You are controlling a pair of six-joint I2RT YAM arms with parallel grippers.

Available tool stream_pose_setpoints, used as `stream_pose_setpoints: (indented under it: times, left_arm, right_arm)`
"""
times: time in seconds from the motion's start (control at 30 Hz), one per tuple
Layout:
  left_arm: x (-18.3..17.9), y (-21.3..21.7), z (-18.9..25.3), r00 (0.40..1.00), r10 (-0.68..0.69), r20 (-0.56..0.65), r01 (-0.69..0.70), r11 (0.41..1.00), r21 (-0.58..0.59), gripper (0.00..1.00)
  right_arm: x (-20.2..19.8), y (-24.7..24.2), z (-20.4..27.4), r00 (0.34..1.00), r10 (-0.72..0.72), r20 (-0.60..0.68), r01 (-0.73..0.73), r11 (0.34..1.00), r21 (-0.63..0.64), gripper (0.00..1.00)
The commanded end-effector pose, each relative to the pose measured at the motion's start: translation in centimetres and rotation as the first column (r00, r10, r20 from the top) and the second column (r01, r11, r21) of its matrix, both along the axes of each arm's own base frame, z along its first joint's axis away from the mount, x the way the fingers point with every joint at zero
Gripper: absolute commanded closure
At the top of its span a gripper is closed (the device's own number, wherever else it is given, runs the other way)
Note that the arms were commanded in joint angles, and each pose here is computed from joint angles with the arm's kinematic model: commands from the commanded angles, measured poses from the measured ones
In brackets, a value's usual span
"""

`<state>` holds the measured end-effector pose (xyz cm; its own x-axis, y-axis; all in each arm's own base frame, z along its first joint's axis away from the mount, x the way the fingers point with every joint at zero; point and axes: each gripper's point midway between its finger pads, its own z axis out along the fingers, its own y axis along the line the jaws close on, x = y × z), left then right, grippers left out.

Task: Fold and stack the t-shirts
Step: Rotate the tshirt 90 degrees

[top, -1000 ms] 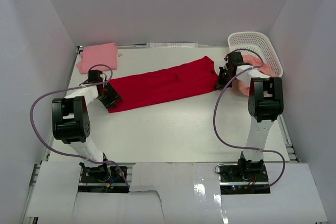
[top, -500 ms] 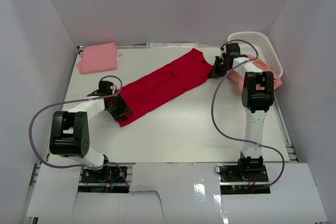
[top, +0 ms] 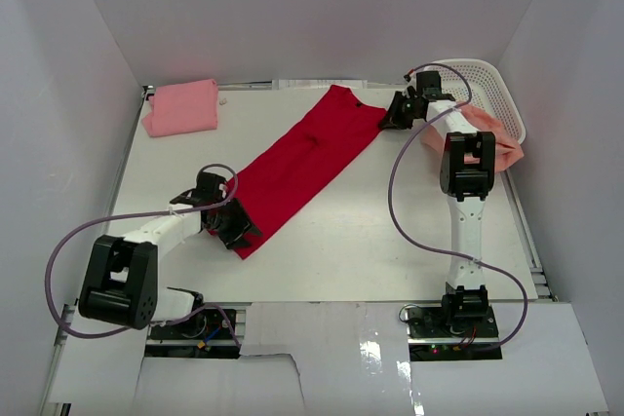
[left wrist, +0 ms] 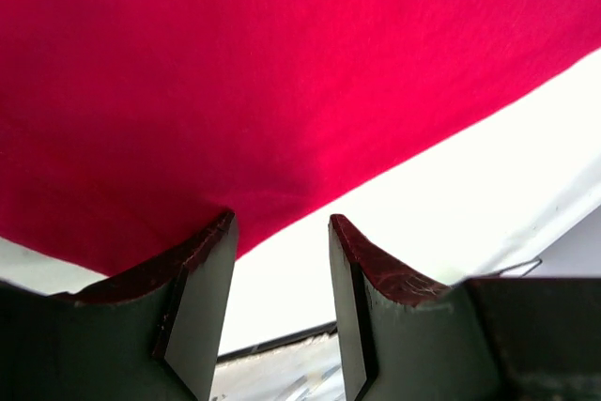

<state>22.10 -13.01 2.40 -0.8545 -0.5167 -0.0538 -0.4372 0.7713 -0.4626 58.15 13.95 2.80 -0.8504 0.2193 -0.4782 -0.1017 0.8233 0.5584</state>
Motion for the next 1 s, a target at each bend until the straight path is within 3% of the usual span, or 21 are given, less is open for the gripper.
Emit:
stream_pose_setpoints:
  times: [0.0, 0.53, 0.77, 0.97]
  left_arm:
    - [-5.3, 0.5, -1.8, 0.987, 0.007, -0.162, 0.000, 0.999, 0.044, 0.45]
    - [-7.7, -5.1, -1.8, 0.972, -0.098, -0.212, 0.099, 0.995, -0.005, 0.44]
    - [-1.4, -6.8, 6.0, 0.984, -0.176, 0.019, 0.171, 0.972, 0.160, 0.44]
    - [2.1, -3.8, 12.7, 0.961, -0.215, 0.173, 0.141, 0.920, 0.365, 0.42]
  right_arm:
    - [0.2, -0.4, -2.9, 0.999, -0.012, -0.047, 0.011, 1.000, -0.020, 0.84]
    - [2.2, 1.4, -1.3, 1.000, 0.011, 0.028, -0.014, 0.994, 0.107, 0.83]
    - [2.7, 1.4, 0.5, 0.997, 0.020, 0.071, -0.027, 0.994, 0.110, 0.82]
    - [2.8, 1.2, 1.2, 0.996, 0.027, 0.086, -0.037, 0.992, 0.118, 0.81]
